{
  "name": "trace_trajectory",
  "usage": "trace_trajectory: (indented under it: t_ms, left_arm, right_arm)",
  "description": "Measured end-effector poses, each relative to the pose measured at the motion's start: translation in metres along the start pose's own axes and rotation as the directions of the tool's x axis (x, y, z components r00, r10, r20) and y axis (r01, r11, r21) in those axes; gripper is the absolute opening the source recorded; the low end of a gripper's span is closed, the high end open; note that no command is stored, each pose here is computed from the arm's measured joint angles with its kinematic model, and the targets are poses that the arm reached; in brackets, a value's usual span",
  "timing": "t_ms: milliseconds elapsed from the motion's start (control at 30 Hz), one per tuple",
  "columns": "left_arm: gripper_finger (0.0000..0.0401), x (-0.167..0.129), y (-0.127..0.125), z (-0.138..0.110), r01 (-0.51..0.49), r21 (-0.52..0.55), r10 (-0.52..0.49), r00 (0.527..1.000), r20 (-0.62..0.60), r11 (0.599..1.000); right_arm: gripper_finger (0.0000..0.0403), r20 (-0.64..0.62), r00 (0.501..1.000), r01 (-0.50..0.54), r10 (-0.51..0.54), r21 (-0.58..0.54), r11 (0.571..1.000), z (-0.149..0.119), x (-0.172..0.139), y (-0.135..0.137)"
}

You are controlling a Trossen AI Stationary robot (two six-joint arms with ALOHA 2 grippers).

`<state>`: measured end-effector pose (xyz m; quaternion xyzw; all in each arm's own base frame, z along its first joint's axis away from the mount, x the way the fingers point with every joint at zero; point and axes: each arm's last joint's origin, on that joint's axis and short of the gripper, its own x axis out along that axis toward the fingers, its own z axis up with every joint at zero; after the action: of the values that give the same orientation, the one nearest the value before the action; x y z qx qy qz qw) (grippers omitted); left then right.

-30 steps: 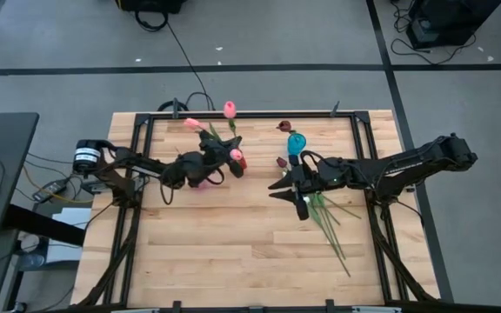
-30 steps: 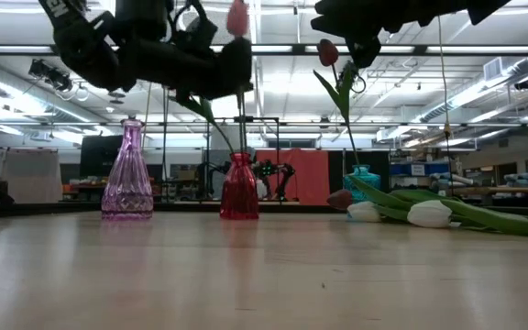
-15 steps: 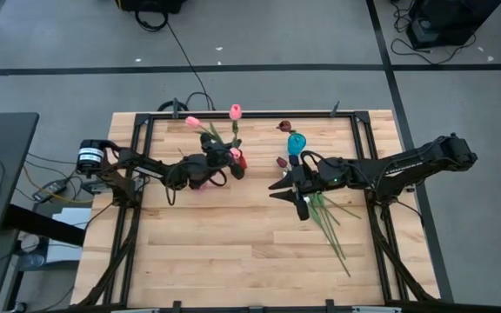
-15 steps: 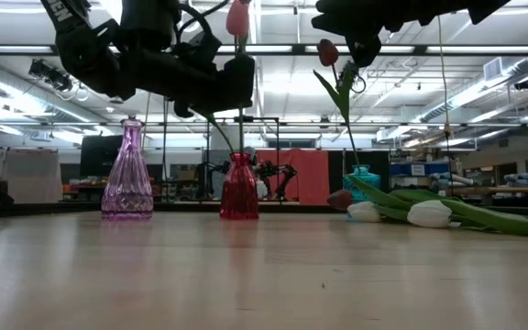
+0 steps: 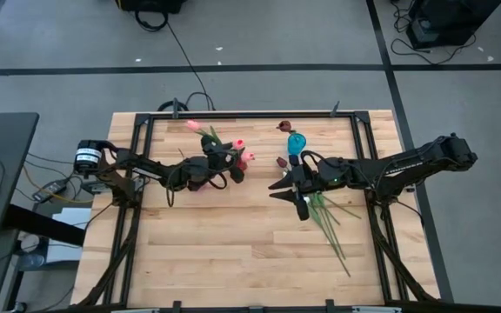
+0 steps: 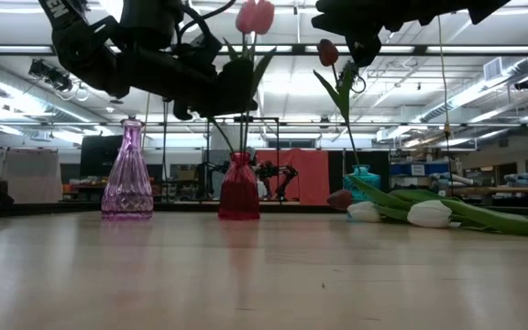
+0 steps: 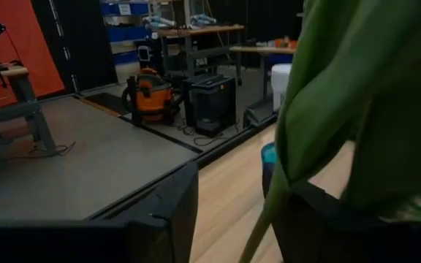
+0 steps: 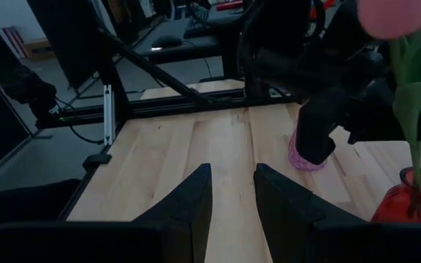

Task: Sort flowers into vase by color
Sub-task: Put the right red tulip into the blue vase

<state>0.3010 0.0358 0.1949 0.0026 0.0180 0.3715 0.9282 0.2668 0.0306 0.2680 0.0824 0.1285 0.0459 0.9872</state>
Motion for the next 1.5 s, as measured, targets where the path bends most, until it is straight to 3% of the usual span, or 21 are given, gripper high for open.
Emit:
trace_trajectory:
  t_ms: [567, 800, 1133, 1500]
  left_arm:
    - [0.0169, -0.034, 0.003, 0.034, 0.105, 0.071, -0.102, 0.993, -0.057, 0.992]
    - [0.0169, -0.050, 0.007, 0.045, 0.154, 0.046, -0.149, 0.984, -0.096, 0.987]
    - [0.0169, -0.087, 0.001, 0.061, 0.275, -0.033, -0.277, 0.955, -0.105, 0.961]
    - [0.0168, -0.113, -0.001, 0.074, 0.366, -0.012, -0.365, 0.928, -0.078, 0.931]
  right_arm:
    - [0.0116, 0.002, 1.000, 0.008, -0.008, 0.000, 1.000, 0.000, 0.000, 0.000]
    - [0.0116, -0.006, 1.000, 0.018, -0.018, 0.009, 1.000, 0.000, 0.000, -0.003]
    - [0.0116, -0.215, 0.970, 0.146, -0.110, 0.161, 0.976, -0.019, -0.003, -0.022]
    - [0.0116, -0.403, 0.906, 0.221, -0.130, 0.187, 0.957, -0.027, -0.016, -0.025]
